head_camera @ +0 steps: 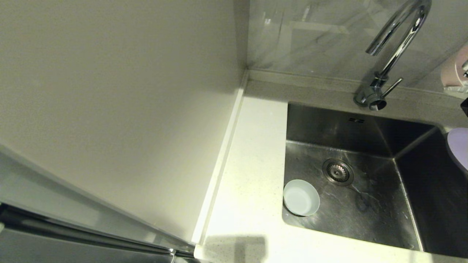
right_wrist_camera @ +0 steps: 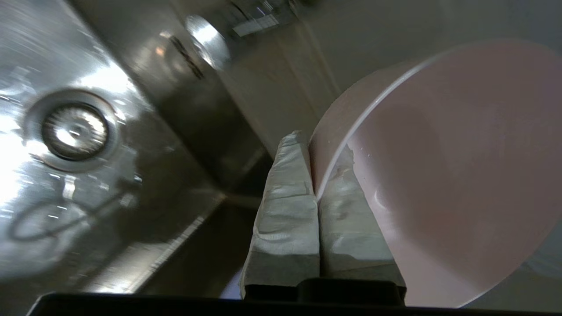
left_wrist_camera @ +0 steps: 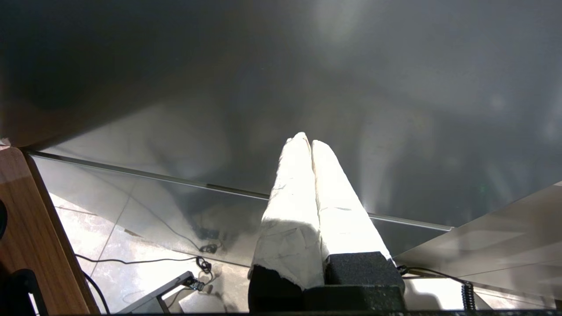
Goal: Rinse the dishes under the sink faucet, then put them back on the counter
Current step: Put a bowl back to the table from the sink
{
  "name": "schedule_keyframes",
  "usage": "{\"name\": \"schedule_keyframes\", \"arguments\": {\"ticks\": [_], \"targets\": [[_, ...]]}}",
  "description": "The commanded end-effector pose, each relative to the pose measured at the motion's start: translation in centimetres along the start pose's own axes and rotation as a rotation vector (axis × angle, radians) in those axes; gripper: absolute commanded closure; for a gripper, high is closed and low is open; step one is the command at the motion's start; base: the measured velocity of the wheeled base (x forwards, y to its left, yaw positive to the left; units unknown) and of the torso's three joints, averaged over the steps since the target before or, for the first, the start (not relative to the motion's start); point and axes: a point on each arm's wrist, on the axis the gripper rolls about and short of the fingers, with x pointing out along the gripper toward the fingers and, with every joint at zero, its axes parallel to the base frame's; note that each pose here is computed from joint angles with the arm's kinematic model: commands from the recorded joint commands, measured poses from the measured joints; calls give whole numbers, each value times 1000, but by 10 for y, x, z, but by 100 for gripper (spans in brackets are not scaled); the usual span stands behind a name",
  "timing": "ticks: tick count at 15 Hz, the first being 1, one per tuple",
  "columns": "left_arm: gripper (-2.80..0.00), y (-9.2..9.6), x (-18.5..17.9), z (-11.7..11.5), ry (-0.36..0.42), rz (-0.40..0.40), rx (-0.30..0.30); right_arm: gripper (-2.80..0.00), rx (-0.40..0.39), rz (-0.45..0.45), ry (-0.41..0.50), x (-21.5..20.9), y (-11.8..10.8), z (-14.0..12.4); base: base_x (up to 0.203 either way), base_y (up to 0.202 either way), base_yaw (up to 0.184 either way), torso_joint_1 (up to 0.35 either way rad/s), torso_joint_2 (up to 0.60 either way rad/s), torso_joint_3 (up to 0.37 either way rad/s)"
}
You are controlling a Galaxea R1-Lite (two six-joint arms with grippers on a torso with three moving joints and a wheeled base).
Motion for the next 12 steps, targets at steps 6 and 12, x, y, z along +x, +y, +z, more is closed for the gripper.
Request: {"name": "schedule_keyframes", "arguments": {"ticks": [6, 12], "targets": [[0, 0, 0, -1, 3, 0, -1, 0, -103, -75, 273, -10, -9, -59, 0, 0, 0, 0, 0, 0], [0, 0, 0, -1, 3, 0, -1, 0, -156, -127, 436, -30, -32, -105, 0, 0, 0, 0, 0, 0]]}}
